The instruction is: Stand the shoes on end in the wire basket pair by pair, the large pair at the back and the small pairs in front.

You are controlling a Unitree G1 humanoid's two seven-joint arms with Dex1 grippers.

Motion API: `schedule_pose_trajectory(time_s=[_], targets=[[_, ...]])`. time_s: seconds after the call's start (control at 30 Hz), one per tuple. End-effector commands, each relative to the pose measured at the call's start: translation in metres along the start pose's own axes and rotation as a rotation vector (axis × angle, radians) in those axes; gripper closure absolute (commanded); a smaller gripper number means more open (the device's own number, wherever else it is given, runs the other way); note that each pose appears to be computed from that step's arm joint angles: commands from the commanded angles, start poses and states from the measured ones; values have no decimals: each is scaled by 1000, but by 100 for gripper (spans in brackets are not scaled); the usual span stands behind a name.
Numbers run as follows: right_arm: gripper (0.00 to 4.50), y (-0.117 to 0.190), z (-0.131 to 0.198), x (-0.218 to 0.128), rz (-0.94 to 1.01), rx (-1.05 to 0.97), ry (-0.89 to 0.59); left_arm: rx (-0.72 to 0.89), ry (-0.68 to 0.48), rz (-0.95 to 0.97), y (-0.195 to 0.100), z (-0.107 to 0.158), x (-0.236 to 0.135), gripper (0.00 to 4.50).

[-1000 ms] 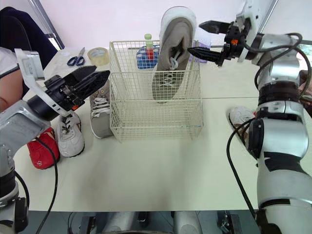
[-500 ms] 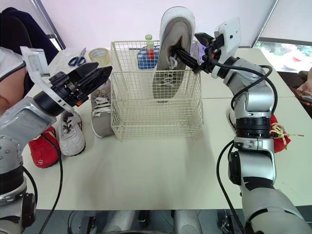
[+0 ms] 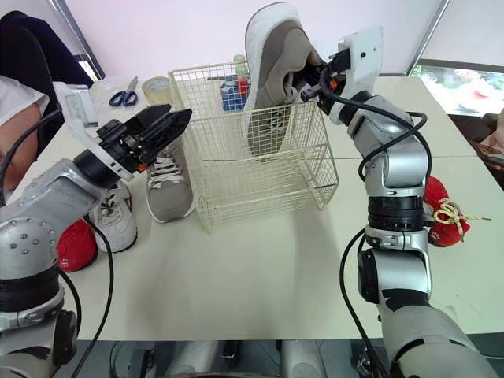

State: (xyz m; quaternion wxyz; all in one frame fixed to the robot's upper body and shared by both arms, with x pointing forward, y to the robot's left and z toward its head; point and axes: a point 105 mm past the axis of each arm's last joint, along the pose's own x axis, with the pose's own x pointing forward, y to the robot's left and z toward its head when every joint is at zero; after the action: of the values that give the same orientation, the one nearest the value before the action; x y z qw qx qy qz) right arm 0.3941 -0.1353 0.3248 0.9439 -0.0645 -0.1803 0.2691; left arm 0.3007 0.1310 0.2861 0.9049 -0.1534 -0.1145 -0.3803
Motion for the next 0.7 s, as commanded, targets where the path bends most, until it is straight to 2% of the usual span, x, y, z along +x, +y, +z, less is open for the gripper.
schedule_pose_trajectory(time_s=[0.03, 0.3, 0.5, 0.7], targets=[[428, 6, 50, -8, 29, -81, -140, 32, -51, -18, -3, 11, 1, 62], [428, -7, 65, -11, -59, -188, -132, 33, -53, -23, -1, 8, 5, 62], [428, 0, 32, -11, -32, -192, -1, 38, -44, -29, -1, 3, 9, 62], [428, 6, 27, -11, -46, -188, 0, 48, -43, -26, 1, 3, 10, 62]])
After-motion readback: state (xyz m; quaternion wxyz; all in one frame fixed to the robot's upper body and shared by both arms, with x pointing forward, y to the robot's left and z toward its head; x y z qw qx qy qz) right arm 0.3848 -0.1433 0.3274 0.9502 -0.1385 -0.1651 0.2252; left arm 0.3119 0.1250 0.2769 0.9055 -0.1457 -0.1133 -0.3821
